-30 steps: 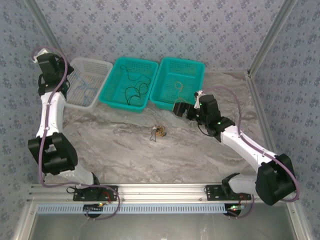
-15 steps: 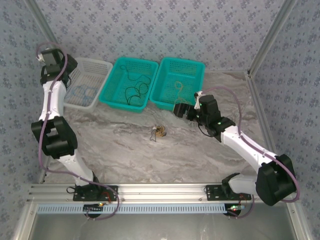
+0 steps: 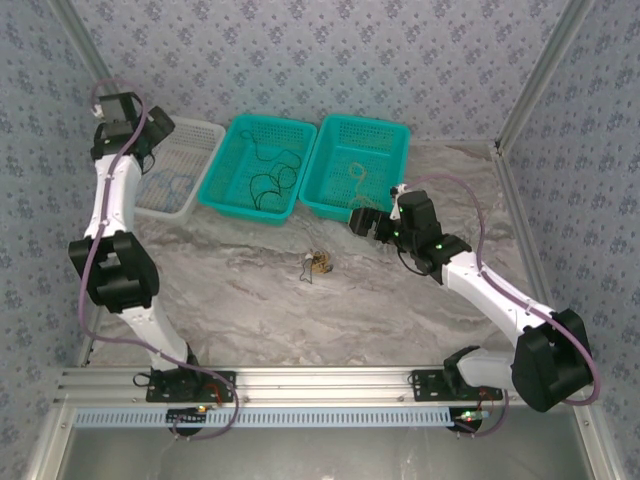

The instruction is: Untangle the cables

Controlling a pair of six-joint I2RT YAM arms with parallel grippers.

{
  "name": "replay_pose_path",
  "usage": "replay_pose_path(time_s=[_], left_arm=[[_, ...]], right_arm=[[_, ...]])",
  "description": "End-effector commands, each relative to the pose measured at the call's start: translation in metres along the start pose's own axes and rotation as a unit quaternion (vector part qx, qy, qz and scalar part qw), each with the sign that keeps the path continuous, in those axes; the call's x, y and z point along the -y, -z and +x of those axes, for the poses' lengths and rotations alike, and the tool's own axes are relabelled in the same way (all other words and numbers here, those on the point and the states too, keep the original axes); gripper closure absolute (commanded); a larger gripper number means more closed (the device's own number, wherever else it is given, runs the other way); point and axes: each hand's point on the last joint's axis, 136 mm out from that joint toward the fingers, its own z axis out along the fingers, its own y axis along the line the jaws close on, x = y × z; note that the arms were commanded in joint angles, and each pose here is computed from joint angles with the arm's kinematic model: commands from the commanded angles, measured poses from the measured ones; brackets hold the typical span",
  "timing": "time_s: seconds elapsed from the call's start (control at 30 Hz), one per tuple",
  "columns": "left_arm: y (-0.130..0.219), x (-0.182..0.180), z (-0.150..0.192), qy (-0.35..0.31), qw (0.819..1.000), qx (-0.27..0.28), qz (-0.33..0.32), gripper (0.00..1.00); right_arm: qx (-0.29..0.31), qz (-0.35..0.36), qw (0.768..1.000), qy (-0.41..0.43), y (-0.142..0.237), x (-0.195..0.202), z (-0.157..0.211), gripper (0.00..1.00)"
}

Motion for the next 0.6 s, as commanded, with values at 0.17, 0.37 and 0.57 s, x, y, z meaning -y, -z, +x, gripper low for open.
replay_pose_path(time_s=[0.17, 0.37, 0.57], left_arm=[[0.062, 0.068, 0.013, -0.018, 0.987, 0.073, 0.140, 0.01], [0.096, 0.073, 0.048, 0.019, 0.977, 0.094, 0.189, 0.01], [0.133, 0.074, 0.087, 0.036, 0.969, 0.086, 0.230, 0.01]], right_arm=[[-0.010, 0.008, 0.999, -0.030, 0.000, -0.002, 0.004, 0.00], [-0.035, 0.024, 0.998, -0.046, -0.014, 0.000, 0.022, 0.01], [-0.064, 0.026, 0.995, -0.073, -0.033, -0.008, 0.047, 0.04]])
